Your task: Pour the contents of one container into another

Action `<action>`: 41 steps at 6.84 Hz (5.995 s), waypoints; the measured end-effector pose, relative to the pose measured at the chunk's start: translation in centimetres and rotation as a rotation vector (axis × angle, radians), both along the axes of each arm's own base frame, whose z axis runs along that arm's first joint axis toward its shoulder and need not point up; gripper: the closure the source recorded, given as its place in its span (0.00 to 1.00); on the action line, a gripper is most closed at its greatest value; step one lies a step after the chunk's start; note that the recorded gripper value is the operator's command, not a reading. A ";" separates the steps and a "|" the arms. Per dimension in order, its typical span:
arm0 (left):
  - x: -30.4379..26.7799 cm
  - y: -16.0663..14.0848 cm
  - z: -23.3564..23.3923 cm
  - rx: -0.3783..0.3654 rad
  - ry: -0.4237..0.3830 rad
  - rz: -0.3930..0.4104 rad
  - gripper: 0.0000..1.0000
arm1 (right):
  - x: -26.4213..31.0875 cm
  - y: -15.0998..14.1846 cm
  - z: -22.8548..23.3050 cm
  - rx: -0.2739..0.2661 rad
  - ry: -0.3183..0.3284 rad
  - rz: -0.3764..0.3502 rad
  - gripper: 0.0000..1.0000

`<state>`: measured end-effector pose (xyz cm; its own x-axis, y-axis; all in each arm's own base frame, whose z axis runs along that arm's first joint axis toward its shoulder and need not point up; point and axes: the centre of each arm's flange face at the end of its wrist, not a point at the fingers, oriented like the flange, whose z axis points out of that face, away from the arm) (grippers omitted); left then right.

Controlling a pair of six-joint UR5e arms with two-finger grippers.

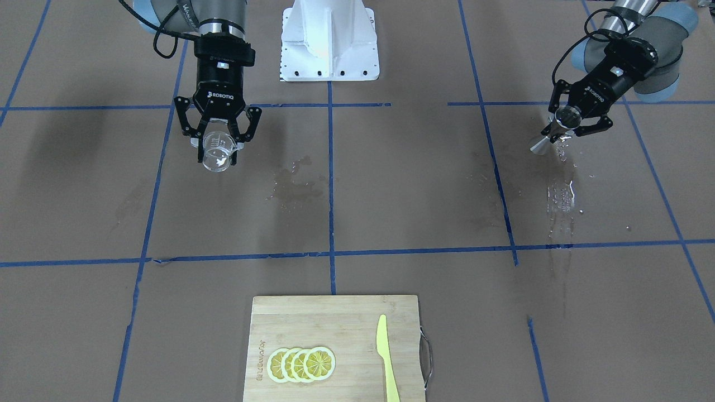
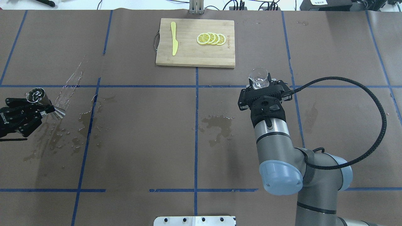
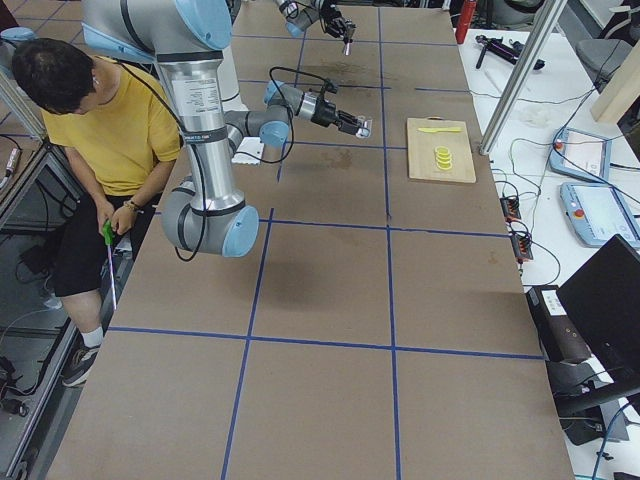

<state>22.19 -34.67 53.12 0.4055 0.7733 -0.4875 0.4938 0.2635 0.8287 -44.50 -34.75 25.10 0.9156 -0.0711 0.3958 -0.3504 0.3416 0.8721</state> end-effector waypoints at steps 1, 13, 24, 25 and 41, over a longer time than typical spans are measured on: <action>0.4 0.3 0.1 -0.011 0.007 -0.013 1.00 | 0.0 0.0 0.0 0.000 0.001 0.000 1.00; 7.2 6.5 4.2 -0.253 0.067 -0.306 1.00 | 0.0 0.0 0.5 -0.001 0.009 0.004 1.00; 13.0 8.1 4.9 -0.281 0.067 -0.367 1.00 | 0.0 0.0 0.6 0.000 0.011 0.007 1.00; 13.2 8.2 5.0 -0.277 0.053 -0.355 1.00 | 0.0 -0.1 0.6 0.000 0.012 0.007 1.00; 14.0 8.9 5.9 -0.270 0.014 -0.325 1.00 | -0.2 -0.1 0.9 -0.001 0.017 0.009 1.00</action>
